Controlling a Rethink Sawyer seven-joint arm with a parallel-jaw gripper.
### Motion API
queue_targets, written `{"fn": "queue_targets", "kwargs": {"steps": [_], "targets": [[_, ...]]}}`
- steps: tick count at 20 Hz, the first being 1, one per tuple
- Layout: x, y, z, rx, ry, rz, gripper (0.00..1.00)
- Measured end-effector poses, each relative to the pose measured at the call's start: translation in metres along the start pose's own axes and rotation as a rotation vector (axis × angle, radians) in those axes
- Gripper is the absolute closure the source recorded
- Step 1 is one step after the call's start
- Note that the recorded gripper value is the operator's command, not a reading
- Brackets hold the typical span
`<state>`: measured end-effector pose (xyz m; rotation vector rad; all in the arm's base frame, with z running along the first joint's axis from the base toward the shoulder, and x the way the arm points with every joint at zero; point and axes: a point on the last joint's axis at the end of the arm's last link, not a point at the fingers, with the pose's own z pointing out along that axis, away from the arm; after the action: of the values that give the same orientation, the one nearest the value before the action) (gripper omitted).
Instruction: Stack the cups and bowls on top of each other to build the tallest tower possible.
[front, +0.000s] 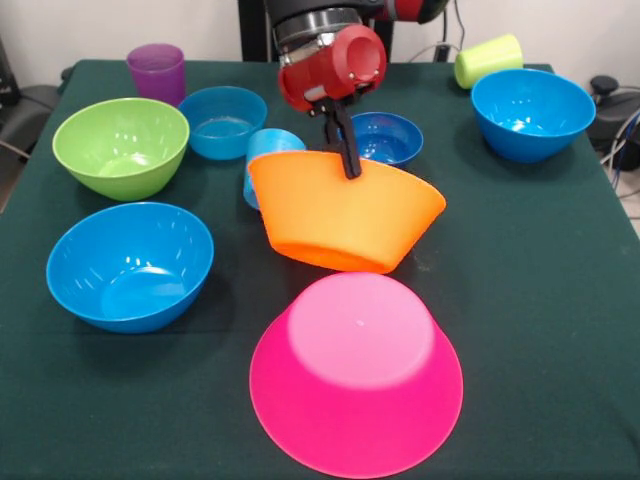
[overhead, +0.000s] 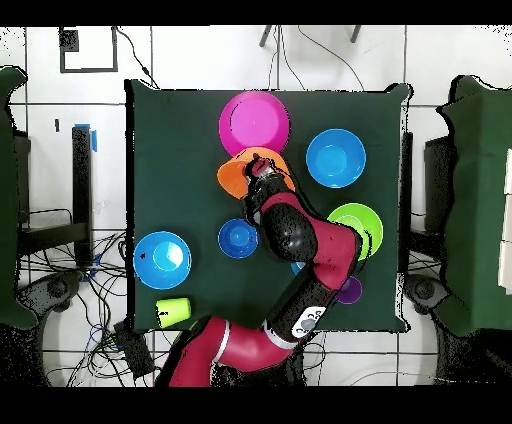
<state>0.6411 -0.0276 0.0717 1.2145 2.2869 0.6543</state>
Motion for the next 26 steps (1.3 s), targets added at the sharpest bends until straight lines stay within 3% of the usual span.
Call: {"fn": "queue_targets", "kwargs": {"steps": [6, 10, 11, 13, 18, 19, 21, 22, 23, 24, 25, 26], "targets": [[0.001, -0.010, -0.021, 0.120, -0.012, -0.022, 1.00], [0.004, -0.015, -0.029, 0.176, -0.016, -0.027, 1.00], [0.006, -0.018, -0.034, 0.216, -0.026, -0.030, 1.00], [0.007, -0.019, -0.038, 0.247, -0.035, -0.032, 1.00], [0.012, -0.027, -0.050, 0.373, -0.062, -0.025, 1.00], [0.013, -0.030, -0.055, 0.426, -0.077, -0.018, 1.00], [0.014, -0.032, -0.059, 0.473, -0.091, -0.008, 1.00], [0.013, -0.040, -0.063, 0.562, -0.108, 0.017, 1.00], [0.013, -0.048, -0.065, 0.623, -0.112, 0.038, 1.00], [0.013, -0.051, -0.066, 0.649, -0.111, 0.048, 1.00], [0.013, -0.068, -0.067, 0.774, -0.099, 0.095, 1.00], [0.013, -0.078, -0.069, 0.855, -0.082, 0.127, 1.00]]}}
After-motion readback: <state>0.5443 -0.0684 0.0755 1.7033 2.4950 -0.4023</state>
